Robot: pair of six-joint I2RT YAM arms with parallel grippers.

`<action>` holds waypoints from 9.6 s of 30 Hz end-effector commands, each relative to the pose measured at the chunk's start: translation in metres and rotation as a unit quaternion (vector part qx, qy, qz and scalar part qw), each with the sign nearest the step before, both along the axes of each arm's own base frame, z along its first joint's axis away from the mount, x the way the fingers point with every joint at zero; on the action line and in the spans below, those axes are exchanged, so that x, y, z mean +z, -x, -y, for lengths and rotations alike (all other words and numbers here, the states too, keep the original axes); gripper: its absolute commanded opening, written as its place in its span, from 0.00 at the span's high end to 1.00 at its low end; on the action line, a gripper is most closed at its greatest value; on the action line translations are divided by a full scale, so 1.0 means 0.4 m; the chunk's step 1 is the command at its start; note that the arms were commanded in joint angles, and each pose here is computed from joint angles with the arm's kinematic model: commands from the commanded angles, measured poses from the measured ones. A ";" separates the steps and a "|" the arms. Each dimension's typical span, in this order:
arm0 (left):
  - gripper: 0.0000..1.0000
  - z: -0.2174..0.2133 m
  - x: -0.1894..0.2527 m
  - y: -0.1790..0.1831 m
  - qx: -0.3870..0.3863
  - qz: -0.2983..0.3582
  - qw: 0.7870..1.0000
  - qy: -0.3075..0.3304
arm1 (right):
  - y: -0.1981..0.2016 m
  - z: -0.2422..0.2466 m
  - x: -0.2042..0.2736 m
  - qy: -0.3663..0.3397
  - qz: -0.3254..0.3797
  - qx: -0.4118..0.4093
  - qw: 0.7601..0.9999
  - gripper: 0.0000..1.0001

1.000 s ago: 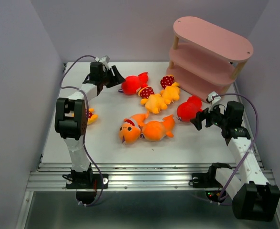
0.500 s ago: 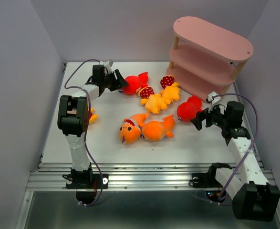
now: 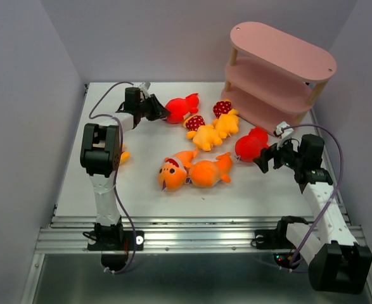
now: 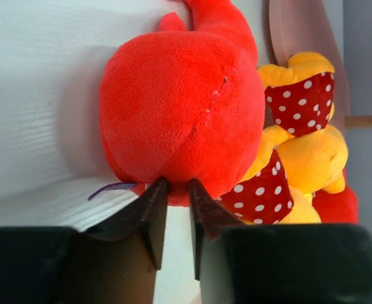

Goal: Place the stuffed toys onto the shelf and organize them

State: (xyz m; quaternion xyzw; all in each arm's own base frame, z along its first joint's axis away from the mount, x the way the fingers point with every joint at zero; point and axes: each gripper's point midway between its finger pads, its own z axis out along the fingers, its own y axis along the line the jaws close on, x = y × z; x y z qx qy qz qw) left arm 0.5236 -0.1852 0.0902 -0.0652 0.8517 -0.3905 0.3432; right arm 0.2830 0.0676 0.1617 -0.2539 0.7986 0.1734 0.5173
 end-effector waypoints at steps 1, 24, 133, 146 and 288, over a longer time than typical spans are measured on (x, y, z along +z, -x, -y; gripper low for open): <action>0.78 0.015 0.084 -0.031 -0.012 0.047 0.998 0.029 | -0.020 0.011 0.047 0.010 0.029 -0.004 1.000 0.00; 0.38 -0.042 0.234 -0.005 -0.010 0.137 0.990 0.012 | -0.019 0.014 0.044 0.013 0.029 -0.006 0.999 0.00; 1.00 0.264 0.580 0.670 -0.318 -0.041 0.882 0.345 | 0.107 -0.243 0.461 0.161 0.288 0.441 0.835 0.00; 1.00 0.289 0.590 0.722 -0.335 -0.050 0.878 0.337 | 0.058 -0.262 0.432 0.141 0.276 0.413 0.856 0.00; 0.02 -0.029 0.605 0.787 -0.064 0.362 0.924 0.110 | -0.517 0.269 0.289 -0.618 -0.079 -0.312 0.718 0.79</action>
